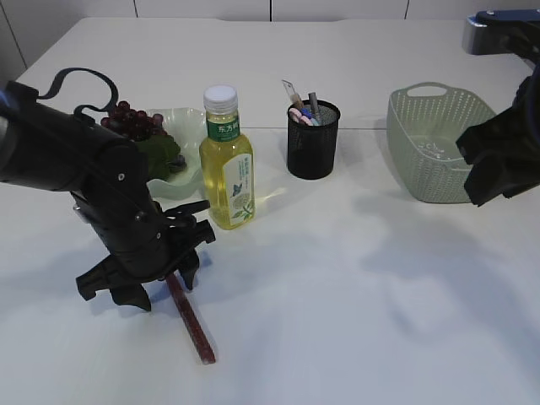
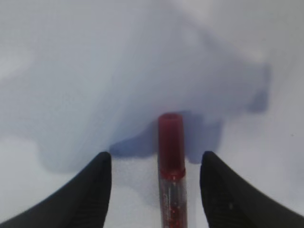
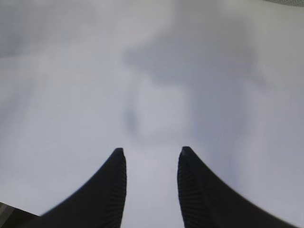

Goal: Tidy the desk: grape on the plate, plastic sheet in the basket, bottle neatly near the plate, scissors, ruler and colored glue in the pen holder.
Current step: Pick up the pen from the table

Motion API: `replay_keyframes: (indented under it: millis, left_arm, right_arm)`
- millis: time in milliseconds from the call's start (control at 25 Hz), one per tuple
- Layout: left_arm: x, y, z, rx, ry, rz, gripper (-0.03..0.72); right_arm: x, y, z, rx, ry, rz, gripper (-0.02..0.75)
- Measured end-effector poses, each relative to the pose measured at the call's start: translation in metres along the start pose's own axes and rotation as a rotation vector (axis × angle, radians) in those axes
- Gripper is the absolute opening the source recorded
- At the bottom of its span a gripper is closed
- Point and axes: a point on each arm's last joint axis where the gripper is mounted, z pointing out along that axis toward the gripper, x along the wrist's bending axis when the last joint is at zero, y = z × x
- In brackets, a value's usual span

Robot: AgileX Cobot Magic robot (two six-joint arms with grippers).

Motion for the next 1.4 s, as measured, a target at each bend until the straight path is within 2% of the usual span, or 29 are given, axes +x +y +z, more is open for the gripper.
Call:
replay_keyframes:
  millis: [640, 720, 920, 1000, 1400]
  left_arm:
    - [0.0023, 0.0012, 0.0063, -0.009, 0.037, 0.008, 0.394]
    - [0.003, 0.0011, 0.0065, -0.002, 0.055, 0.009, 0.358]
    - [0.0066, 0.0008, 0.0071, 0.001, 0.095, 0.028, 0.167]
    - [0.007, 0.0008, 0.0071, 0.002, 0.099, 0.03, 0.12]
    - [0.0074, 0.0007, 0.0067, 0.005, 0.107, 0.032, 0.094]
  right_arm:
    - [0.0, 0.0, 0.0, 0.0, 0.0, 0.0, 0.303]
    - [0.0, 0.0, 0.0, 0.0, 0.0, 0.0, 0.304]
    - [0.0, 0.0, 0.0, 0.0, 0.0, 0.002, 0.303]
    - [0.0, 0.0, 0.0, 0.0, 0.0, 0.002, 0.303]
    - [0.0, 0.0, 0.0, 0.0, 0.0, 0.002, 0.303]
